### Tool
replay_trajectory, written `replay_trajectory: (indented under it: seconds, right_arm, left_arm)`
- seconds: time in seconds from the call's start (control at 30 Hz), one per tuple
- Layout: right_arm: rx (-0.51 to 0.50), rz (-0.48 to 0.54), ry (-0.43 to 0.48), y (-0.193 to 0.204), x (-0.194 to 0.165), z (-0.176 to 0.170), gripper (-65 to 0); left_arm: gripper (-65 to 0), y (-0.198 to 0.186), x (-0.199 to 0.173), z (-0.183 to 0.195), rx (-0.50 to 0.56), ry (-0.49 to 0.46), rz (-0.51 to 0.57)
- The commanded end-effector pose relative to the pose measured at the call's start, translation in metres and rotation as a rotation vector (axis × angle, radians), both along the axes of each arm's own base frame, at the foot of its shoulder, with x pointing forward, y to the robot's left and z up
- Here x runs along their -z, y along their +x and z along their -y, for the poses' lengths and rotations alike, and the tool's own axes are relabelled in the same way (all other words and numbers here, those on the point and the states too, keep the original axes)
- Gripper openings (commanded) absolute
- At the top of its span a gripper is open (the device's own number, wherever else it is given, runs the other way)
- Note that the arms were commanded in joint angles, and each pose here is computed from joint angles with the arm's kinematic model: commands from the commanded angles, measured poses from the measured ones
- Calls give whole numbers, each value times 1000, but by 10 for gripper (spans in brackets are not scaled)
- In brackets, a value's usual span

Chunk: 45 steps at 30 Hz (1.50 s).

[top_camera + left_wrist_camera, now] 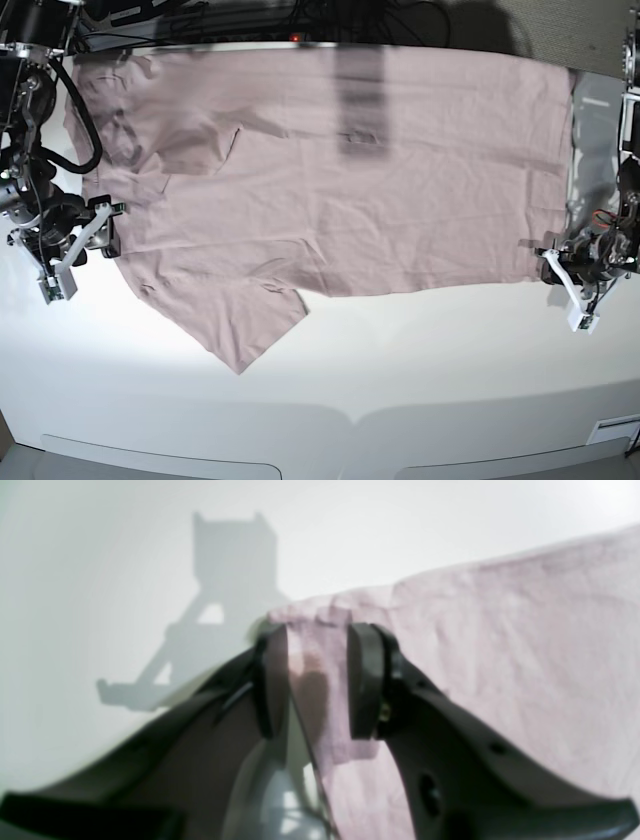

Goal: Fold the T-shirt properly
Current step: 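Lower both grippers and pinch the shirt's side edges near the hem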

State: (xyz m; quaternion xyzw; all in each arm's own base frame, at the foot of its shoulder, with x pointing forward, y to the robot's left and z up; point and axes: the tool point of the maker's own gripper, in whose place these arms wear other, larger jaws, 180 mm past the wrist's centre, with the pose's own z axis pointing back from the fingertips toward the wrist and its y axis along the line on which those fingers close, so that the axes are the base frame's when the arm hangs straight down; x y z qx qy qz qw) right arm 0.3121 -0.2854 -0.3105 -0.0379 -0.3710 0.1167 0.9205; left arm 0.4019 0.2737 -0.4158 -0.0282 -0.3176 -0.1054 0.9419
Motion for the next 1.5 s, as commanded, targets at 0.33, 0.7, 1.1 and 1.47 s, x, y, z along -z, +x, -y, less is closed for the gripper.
replay_trajectory:
  seconds: [0.33,0.7,1.1,1.47]
  right_arm:
    - [-4,32,-17,6,-13,5,-329]
    - [-11,37,-18,7,-14,4,-329]
    - [-37,88,-9,13,-21,-1,-329]
    - [-25,178,17,31,-30,4,-329]
  left_arm:
    - [-450,-12,23,-39,-116,-8,-31]
    - [-450,-19,29,25,-42,-281,-114]
    - [-635,-14,32,26,-7,-214,-71]
    - [-650,-1,23,27,-15,-233,12]
